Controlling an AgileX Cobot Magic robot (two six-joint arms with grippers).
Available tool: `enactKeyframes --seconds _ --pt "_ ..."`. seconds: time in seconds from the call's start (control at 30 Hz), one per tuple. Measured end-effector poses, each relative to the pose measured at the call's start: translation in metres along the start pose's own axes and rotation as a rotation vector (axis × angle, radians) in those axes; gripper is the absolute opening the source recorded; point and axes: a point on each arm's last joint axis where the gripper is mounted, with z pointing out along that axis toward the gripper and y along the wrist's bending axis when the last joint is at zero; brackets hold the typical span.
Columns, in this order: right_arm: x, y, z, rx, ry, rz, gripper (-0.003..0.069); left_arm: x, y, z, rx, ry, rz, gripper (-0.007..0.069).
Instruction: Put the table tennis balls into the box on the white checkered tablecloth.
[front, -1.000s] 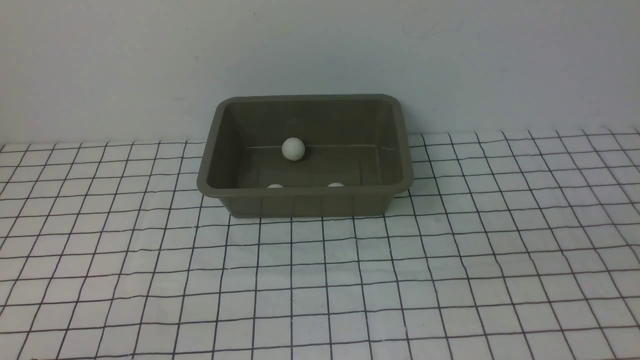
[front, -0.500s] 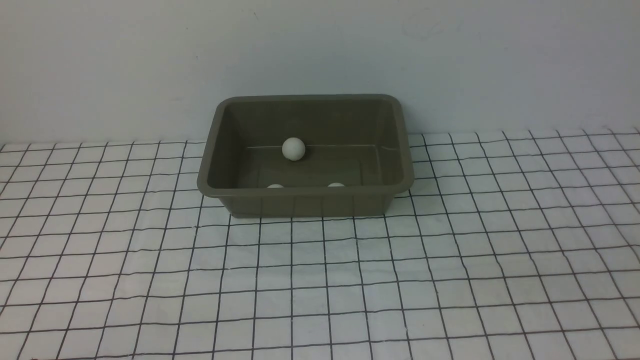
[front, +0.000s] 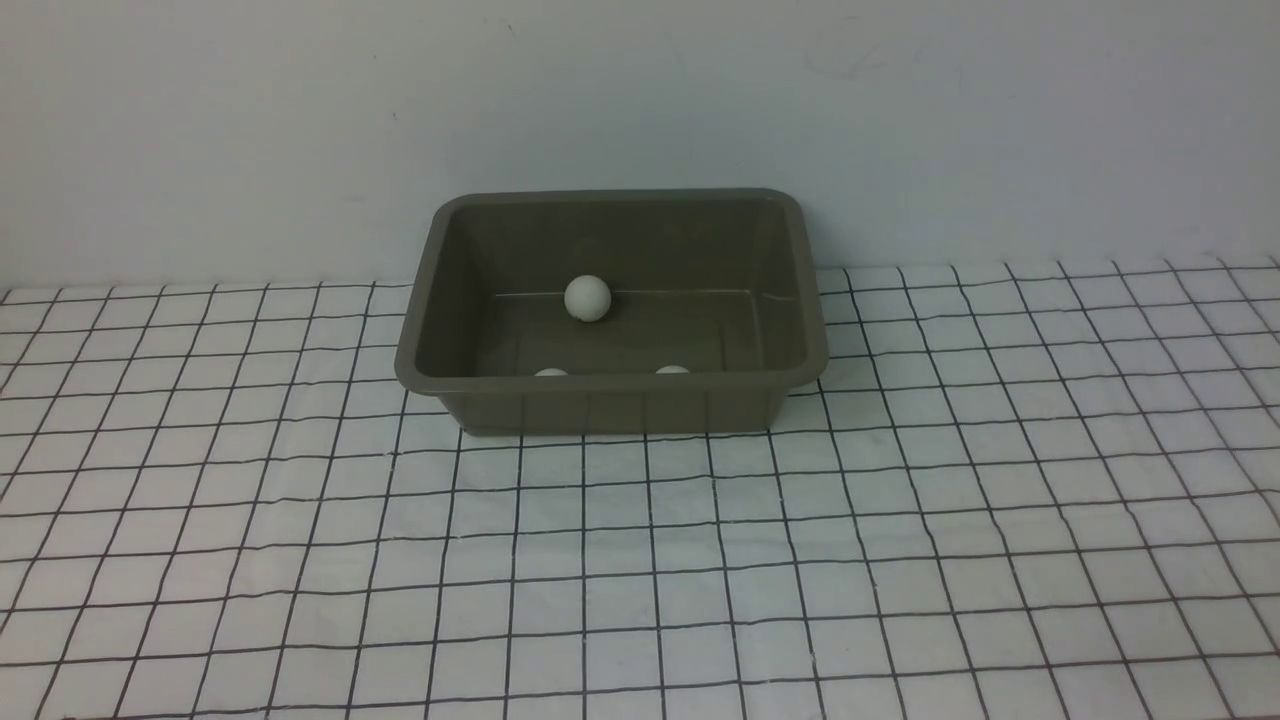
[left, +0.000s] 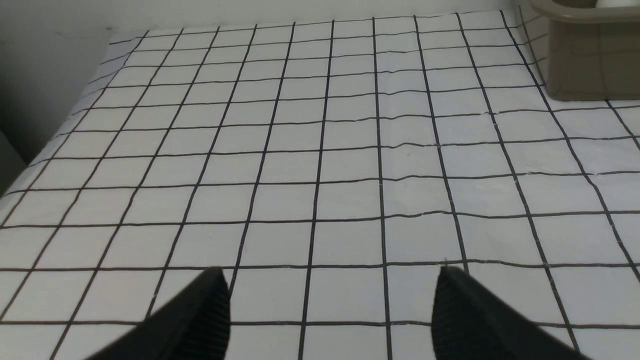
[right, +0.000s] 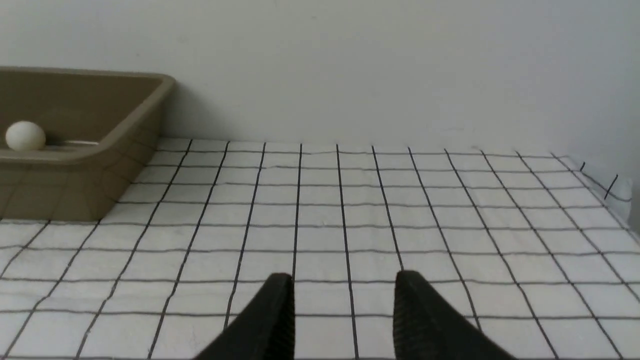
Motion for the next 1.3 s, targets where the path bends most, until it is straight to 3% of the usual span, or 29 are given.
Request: enactKeyframes --seconds 0.17,1.3 --pt "0.025 0.002 0.005 -0.014 0.095 0.016 0.0262 0.0 0.0 0.0 0.0 0.0 0.0 0.0489" --pt "0.025 0.002 0.006 -0.005 0.074 0.021 0.0262 0.0 0.0 0.0 0.0 0.0 0.0 0.0489"
